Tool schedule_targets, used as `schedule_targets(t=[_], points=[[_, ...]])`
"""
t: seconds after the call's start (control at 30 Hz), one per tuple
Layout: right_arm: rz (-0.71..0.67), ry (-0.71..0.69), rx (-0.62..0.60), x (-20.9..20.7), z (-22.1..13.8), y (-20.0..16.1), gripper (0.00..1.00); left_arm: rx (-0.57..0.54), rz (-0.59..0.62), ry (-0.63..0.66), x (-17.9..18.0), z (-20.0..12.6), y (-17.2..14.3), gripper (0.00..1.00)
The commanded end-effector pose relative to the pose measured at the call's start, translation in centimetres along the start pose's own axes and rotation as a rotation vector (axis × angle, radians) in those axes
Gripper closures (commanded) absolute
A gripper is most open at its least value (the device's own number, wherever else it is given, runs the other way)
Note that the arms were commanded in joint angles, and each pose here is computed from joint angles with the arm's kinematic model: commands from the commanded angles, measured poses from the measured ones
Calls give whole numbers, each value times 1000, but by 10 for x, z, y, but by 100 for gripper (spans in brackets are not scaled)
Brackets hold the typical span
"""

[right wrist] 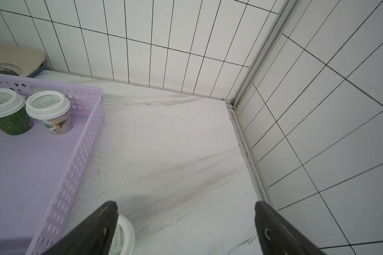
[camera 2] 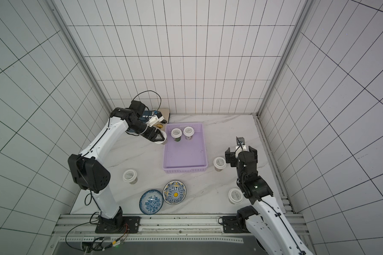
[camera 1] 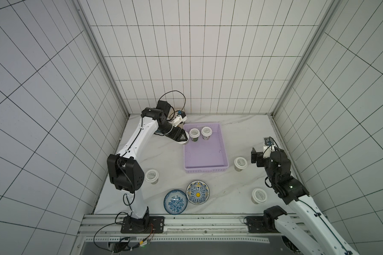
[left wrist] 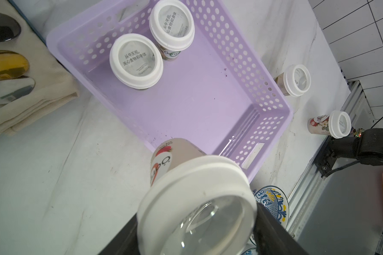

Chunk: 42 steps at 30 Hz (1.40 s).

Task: Put the yogurt in the basket
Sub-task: Place the yogurt in the basket.

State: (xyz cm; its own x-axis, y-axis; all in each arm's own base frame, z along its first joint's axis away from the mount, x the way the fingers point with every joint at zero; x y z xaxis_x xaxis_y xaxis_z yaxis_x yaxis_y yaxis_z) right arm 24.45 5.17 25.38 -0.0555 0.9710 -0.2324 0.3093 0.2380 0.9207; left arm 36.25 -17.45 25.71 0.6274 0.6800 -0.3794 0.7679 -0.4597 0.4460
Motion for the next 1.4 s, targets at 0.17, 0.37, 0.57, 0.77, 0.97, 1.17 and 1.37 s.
schedule_targets(t=[0.17, 0.37, 0.57, 0.77, 0.97, 1.17, 1.37], points=[[-2, -12, -20, 0, -2, -3, 1, 27, 30, 21, -7, 39, 26, 29], [3, -12, -29, -1, -3, -2, 1, 83, 14, 59, 0, 74, 32, 29], [9, -12, -38, -1, -4, -1, 1, 112, -20, 80, 10, 99, 33, 29], [9, -12, -42, -1, -4, -1, 1, 137, -57, 107, 23, 121, 33, 29], [12, -15, -48, -2, -5, 0, 1, 162, -72, 120, 30, 137, 31, 29], [10, -15, -46, -2, -5, -1, 1, 177, -85, 119, 33, 149, 30, 29], [11, -16, -49, -2, -5, 0, 1, 193, -94, 124, 38, 159, 27, 29]])
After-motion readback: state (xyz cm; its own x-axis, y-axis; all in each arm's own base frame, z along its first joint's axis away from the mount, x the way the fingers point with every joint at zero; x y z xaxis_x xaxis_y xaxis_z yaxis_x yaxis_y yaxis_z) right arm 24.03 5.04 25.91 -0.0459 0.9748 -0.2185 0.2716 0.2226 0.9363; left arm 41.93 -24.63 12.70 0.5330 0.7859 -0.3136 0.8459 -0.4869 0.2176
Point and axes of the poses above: each gripper's point midway between its finger pads, its own z axis out along the fingers, its own x axis along the line the jaws close on, y = z × x, the point moved 4 cm from there along -z, back along the fingers, and after that the axes turned 1 degree about -z, right-handed, at the moved point
